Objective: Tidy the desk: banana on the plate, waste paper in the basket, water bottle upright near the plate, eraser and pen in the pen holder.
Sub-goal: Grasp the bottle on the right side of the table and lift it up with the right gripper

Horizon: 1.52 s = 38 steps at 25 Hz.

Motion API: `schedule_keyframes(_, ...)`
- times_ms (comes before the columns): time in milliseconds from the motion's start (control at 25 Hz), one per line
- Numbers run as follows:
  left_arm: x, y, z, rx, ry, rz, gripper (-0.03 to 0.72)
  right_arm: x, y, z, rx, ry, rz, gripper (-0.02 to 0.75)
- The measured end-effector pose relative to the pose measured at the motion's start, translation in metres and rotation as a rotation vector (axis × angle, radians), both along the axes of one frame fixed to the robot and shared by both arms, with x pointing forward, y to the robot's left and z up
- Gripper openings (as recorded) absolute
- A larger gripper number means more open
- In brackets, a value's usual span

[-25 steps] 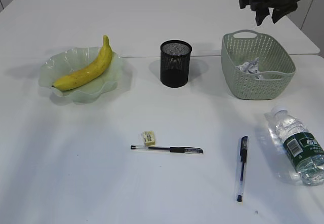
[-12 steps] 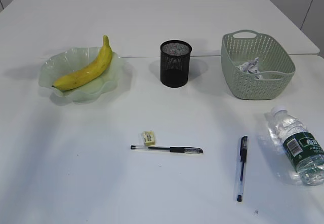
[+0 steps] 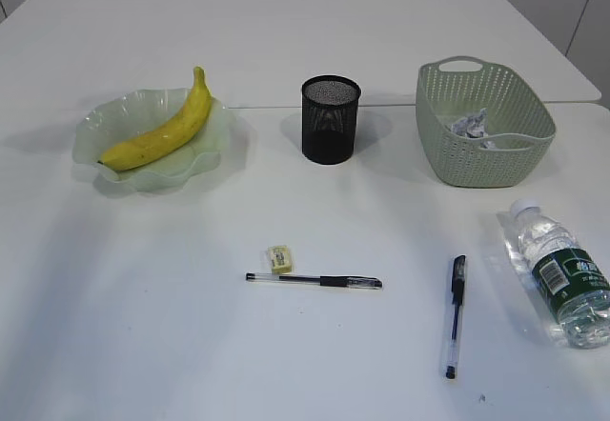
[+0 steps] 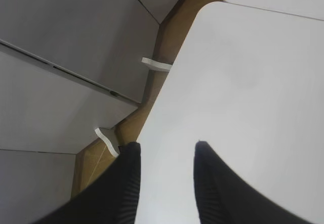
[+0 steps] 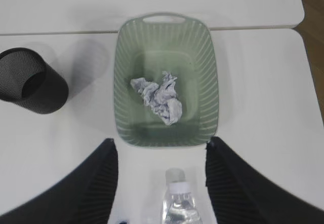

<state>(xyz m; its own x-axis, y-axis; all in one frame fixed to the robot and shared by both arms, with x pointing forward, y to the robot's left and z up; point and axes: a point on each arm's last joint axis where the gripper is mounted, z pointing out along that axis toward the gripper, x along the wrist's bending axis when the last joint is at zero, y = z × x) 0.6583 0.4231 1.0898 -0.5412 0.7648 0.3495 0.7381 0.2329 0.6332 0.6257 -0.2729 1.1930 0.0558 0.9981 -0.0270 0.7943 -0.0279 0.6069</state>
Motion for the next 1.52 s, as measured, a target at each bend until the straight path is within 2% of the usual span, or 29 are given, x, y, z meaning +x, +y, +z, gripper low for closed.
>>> schedule_keyframes(160,-0.002,0.000,0.001,-0.001,0.009,0.010,0.242,-0.023,0.000,-0.008,0.018,0.057,0.007,0.475)
schedule_keyframes(440,-0.007,0.000,0.010,0.002,-0.005,0.015,0.242,-0.035,-0.008,-0.047,-0.073,0.200,-0.012,0.483)
schedule_keyframes(920,-0.008,0.000,0.011,0.001,0.004,0.025,0.242,-0.040,-0.009,-0.083,-0.089,0.318,-0.008,0.483)
schedule_keyframes(1200,-0.009,0.000,0.010,0.002,0.015,0.029,0.242,-0.035,-0.008,-0.099,-0.085,0.365,-0.014,0.496)
schedule_keyframes(1520,-0.011,0.000,0.010,0.001,0.035,0.040,0.242,-0.015,-0.004,-0.140,-0.068,0.472,-0.031,0.538)
